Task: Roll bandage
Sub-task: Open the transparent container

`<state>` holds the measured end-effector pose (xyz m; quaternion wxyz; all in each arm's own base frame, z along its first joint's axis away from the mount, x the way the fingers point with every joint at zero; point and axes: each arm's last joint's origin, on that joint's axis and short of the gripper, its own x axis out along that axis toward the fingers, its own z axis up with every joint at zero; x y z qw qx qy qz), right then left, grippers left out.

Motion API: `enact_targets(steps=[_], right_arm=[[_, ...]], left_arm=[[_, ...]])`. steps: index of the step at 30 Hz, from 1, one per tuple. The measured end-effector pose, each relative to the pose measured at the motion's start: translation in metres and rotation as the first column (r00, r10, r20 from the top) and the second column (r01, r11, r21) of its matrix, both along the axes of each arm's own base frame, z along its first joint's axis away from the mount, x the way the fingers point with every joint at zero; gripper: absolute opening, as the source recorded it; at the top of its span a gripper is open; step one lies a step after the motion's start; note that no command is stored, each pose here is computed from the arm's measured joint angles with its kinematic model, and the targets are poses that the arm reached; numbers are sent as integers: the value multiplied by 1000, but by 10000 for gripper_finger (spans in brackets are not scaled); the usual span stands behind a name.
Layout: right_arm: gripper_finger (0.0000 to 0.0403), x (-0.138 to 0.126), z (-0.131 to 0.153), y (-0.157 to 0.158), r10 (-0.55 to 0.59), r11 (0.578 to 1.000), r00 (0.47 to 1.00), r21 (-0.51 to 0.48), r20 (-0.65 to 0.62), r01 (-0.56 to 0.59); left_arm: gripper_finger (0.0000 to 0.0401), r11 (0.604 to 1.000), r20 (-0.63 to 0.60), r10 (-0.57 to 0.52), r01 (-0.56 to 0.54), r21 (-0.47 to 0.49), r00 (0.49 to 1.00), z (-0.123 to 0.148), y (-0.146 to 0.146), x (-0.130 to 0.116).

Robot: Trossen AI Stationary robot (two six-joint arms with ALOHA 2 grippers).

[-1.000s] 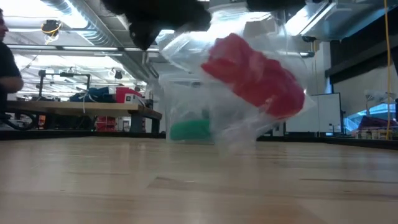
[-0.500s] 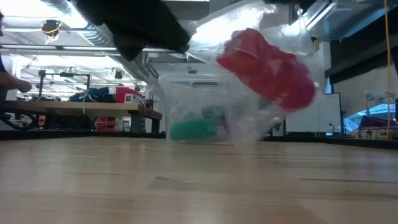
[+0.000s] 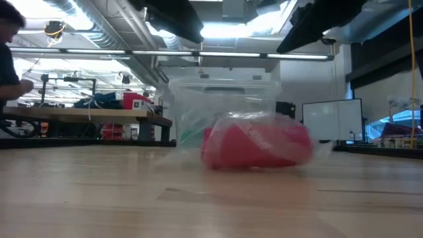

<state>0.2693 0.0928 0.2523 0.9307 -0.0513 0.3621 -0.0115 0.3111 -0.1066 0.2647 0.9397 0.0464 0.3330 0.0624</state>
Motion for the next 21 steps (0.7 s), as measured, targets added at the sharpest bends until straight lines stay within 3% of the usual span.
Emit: enact_targets(steps=[7, 12, 17, 21], right_arm=[[222, -11, 23, -52, -75, 992, 997, -95, 19, 77], [222, -29, 44, -108, -210, 967, 975, -136, 69, 218], [222, -51, 60, -159, -332, 931, 931, -104, 155, 349], [223, -61, 52, -187, -380, 909, 911, -120, 160, 400]], left_arm=[[166, 988, 72, 136, -140, 59, 988, 38, 69, -14], [160, 954, 94, 279, -287, 91, 956, 49, 123, -21], [159, 919, 81, 384, -389, 57, 920, 37, 167, -28], [159, 903, 60, 427, -429, 23, 902, 18, 186, -34]])
